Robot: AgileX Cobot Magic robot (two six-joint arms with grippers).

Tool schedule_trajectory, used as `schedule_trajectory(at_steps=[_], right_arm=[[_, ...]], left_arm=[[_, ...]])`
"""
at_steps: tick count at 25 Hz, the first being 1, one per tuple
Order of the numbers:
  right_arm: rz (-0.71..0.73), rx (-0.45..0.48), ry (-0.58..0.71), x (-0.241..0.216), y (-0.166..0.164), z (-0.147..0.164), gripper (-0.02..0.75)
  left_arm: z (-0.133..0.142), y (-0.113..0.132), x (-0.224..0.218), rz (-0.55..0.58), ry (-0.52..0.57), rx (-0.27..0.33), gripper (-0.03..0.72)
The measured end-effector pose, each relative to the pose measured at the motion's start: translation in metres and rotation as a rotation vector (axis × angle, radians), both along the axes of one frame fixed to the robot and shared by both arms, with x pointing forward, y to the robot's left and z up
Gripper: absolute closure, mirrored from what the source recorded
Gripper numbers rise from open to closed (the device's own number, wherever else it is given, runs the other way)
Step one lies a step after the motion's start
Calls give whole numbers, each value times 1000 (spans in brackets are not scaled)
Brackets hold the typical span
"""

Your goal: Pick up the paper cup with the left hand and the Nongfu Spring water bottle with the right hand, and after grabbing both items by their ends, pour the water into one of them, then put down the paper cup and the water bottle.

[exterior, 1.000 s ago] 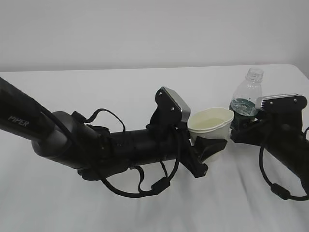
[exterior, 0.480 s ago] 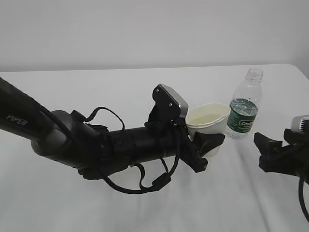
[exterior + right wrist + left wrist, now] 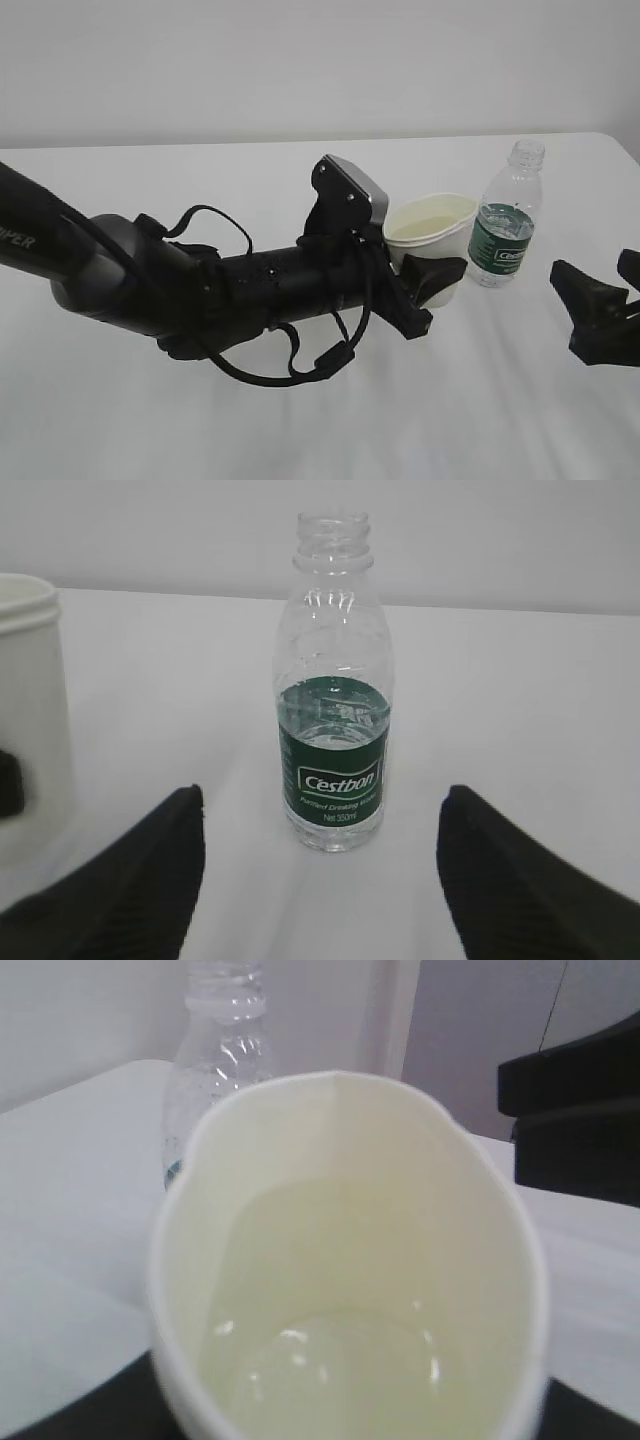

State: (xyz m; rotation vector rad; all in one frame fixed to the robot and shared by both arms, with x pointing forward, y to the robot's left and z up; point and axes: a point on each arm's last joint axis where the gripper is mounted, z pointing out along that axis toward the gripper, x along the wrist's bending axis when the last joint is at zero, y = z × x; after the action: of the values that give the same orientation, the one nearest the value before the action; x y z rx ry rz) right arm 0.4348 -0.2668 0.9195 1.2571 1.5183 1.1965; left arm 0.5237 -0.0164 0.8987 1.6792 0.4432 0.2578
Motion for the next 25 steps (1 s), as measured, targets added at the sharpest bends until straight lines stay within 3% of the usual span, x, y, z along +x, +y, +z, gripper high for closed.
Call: schedule_trajectory(at_steps=[5, 11, 19, 25], right_arm=[[3, -2, 5, -17, -2, 1, 186], [2, -8, 48, -30, -4, -6, 186], [2, -7, 51, -31, -5, -6, 186], [2, -6, 52, -31, -5, -6, 186]], left_arm=[[7, 2, 2, 36, 12, 21, 331], [25, 10, 10, 78, -5, -6, 331], [42, 45, 37, 184, -30, -29, 331], [29, 83, 37, 251, 9, -20, 331]])
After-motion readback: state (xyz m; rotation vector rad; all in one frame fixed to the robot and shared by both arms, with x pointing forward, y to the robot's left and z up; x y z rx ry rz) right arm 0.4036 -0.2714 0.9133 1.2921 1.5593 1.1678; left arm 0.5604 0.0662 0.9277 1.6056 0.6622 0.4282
